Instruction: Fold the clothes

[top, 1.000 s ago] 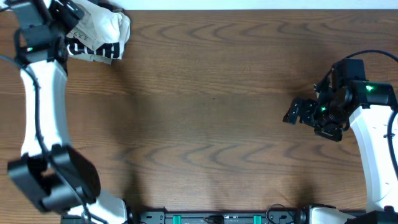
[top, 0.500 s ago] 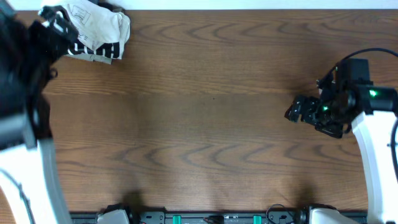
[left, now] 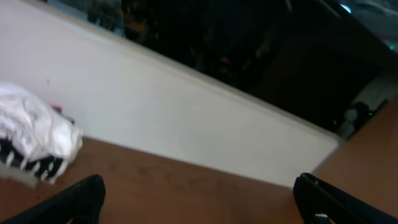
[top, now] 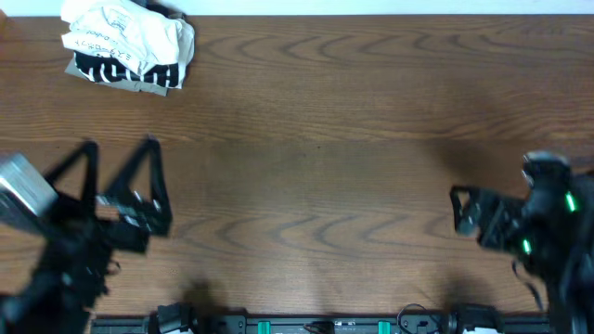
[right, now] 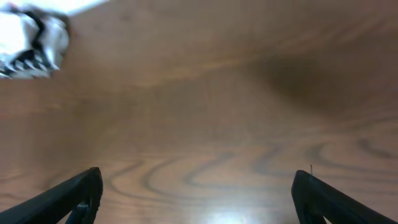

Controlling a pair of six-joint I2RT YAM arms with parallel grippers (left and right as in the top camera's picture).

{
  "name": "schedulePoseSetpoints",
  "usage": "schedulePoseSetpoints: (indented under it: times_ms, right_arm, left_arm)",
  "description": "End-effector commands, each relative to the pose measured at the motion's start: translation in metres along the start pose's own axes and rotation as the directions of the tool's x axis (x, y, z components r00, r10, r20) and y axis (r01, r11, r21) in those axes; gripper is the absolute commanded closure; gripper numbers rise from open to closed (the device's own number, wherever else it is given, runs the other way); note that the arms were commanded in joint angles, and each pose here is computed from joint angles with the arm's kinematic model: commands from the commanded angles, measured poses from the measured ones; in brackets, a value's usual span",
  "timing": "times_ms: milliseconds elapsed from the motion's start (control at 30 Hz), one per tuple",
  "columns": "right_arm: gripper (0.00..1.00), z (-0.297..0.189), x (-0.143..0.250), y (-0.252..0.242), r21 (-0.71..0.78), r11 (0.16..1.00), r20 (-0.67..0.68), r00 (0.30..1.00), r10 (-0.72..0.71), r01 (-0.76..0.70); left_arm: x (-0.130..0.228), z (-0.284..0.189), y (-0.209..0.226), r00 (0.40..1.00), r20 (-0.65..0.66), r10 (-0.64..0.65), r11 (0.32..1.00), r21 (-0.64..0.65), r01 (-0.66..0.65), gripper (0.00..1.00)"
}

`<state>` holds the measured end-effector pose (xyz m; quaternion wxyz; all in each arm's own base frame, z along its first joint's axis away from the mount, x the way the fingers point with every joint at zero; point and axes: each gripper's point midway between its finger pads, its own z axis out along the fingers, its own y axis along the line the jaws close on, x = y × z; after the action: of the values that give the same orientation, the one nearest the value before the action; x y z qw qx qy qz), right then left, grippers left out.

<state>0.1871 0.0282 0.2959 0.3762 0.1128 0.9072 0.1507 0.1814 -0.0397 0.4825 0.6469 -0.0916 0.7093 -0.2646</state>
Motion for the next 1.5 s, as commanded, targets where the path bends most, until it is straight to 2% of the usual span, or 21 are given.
schedulePoseSetpoints:
  times_ms: [0,200,333,467,533,600,633,967,1200,1333,1467]
  right_arm:
    - [0.05,-0.019,0.009,0.003,-0.016,0.999,0.055,0.998,-0.027,0.028]
    - [0.11,-0.049,0.024,0.004,-0.032,0.998,0.154,0.987,-0.047,0.052]
    - [0.12,-0.067,0.028,-0.008,0.029,0.998,0.241,0.969,-0.058,0.053]
    - [0.12,-0.074,0.039,-0.022,0.087,0.995,0.293,0.954,-0.065,0.041]
    - [0.11,-0.073,0.046,-0.027,0.096,0.995,0.311,0.948,-0.067,0.039]
    - [0.01,-0.07,0.049,-0.029,0.094,0.995,0.322,0.944,-0.069,0.04]
    - [0.01,-0.067,0.049,-0.03,0.093,0.995,0.328,0.942,-0.069,0.04]
    - [0.01,-0.037,0.045,-0.037,0.104,0.994,0.311,0.948,-0.067,0.036]
    - [0.01,-0.043,0.019,-0.028,0.077,0.996,0.412,0.908,-0.079,0.052]
    - [0.01,-0.044,0.016,-0.026,0.066,0.996,0.424,0.902,-0.08,0.058]
    - [0.01,-0.047,0.011,-0.023,0.013,0.999,0.45,0.893,0.022,-0.032]
  left_arm:
    - [0.036,-0.004,0.007,0.998,-0.06,-0.002,1.0,0.028,0.003,0.02]
    - [0.099,-0.012,0.027,0.992,-0.125,-0.033,0.998,0.044,0.039,0.02]
    - [0.137,-0.013,0.038,0.985,-0.164,-0.044,0.995,0.082,0.058,0.02]
    - [0.164,-0.009,0.055,0.976,-0.203,-0.078,0.994,0.06,0.092,0.02]
    - [0.176,-0.004,0.065,0.968,-0.229,-0.101,0.993,0.041,0.113,0.02]
    - [0.186,0.0,0.074,0.96,-0.253,-0.122,0.991,0.022,0.132,0.02]
    - [0.19,0.002,0.078,0.957,-0.26,-0.131,0.99,0.008,0.138,0.02]
    - [0.202,0.005,0.087,0.946,-0.284,-0.153,0.988,-0.011,0.157,0.02]
    - [0.202,0.005,0.087,0.946,-0.285,-0.154,0.987,-0.012,0.158,0.02]
    - [0.202,0.005,0.087,0.946,-0.285,-0.154,0.987,-0.011,0.157,0.02]
    - [0.202,0.005,0.087,0.946,-0.285,-0.154,0.987,-0.011,0.157,0.02]
